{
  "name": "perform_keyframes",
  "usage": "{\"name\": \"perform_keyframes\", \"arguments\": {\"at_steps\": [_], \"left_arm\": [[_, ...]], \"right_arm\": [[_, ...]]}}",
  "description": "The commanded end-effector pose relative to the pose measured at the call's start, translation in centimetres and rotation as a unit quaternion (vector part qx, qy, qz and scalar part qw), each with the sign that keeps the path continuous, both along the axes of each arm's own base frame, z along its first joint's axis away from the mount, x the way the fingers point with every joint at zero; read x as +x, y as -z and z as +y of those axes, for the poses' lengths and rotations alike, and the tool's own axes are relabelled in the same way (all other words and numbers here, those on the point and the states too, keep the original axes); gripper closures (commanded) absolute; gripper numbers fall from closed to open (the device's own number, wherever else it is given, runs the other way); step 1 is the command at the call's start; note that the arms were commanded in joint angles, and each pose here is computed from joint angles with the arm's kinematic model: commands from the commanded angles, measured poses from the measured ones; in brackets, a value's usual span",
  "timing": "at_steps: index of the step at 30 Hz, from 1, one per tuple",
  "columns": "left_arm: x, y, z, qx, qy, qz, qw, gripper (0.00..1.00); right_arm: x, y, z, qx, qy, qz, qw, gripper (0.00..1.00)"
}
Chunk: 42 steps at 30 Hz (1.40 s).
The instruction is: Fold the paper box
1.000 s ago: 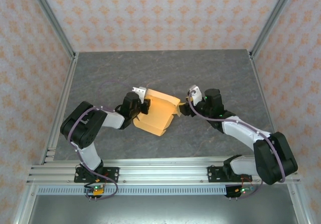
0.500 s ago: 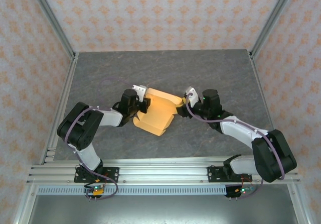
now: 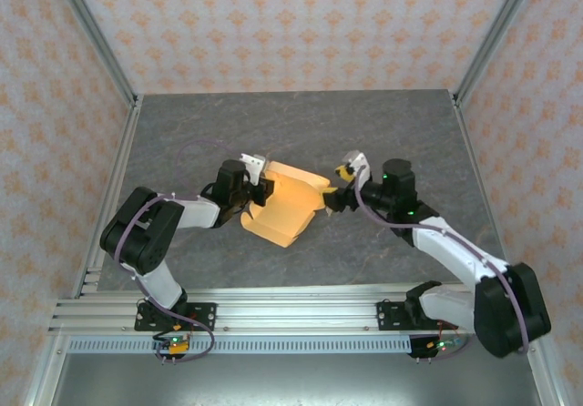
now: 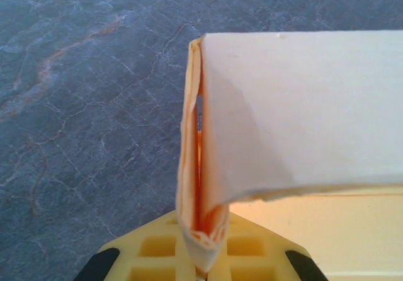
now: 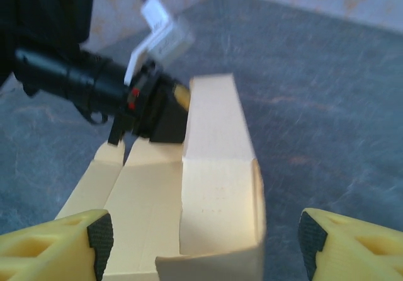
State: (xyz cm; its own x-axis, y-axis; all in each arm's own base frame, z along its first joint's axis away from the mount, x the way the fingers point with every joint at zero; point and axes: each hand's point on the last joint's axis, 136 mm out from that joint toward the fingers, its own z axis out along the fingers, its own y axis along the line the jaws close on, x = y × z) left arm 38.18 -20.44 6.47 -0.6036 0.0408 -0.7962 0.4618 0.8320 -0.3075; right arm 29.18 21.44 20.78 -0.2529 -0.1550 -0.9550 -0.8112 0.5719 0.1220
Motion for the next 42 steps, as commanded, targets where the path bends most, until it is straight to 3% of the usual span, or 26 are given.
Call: {"name": "perform_keyframes", "arguments": {"at_steps": [1,4,10,19,25,30,42], "left_arm": [[-0.7,-1.1,-0.3,-0.027,0.016,-0.002,1.000,1.00],[-1.1,-0.9,-0.3,-0.026,0.025,0.007,0.999,1.00],[-0.9,-1.8,-0.3,-0.042,0.029,0.008,0.999,1.00],[-0.8,-2.3,-0.7,-0.042,0.039,0.009,0.998,1.00],[-0.4,-2.3,-0.2,-0.042,0.018,0.011,0.999,1.00],[0.2,-1.7,0.6,-0.045,-0.023,0.021,0.999,1.00],[0.5,-1.4,1.8,-0.037,-0.075,0.019,0.996,1.00]], "right_arm": [[1.4,-2.4,-1.9,0.036,0.049,-0.028,0.998,0.22],[1.9,-0.4,-2.6,0.023,0.075,-0.008,0.997,0.24],[-0.9,2.4,0.4,0.010,-0.042,0.065,0.997,0.32],[-2.0,3.7,2.1,0.000,-0.085,0.078,0.993,0.34],[-1.1,4.1,2.8,-0.004,-0.061,0.063,0.996,0.45],[0.4,4.0,3.0,-0.010,0.004,0.014,1.000,0.57],[3.0,5.2,5.1,-0.030,0.074,-0.008,0.997,0.57]]}}
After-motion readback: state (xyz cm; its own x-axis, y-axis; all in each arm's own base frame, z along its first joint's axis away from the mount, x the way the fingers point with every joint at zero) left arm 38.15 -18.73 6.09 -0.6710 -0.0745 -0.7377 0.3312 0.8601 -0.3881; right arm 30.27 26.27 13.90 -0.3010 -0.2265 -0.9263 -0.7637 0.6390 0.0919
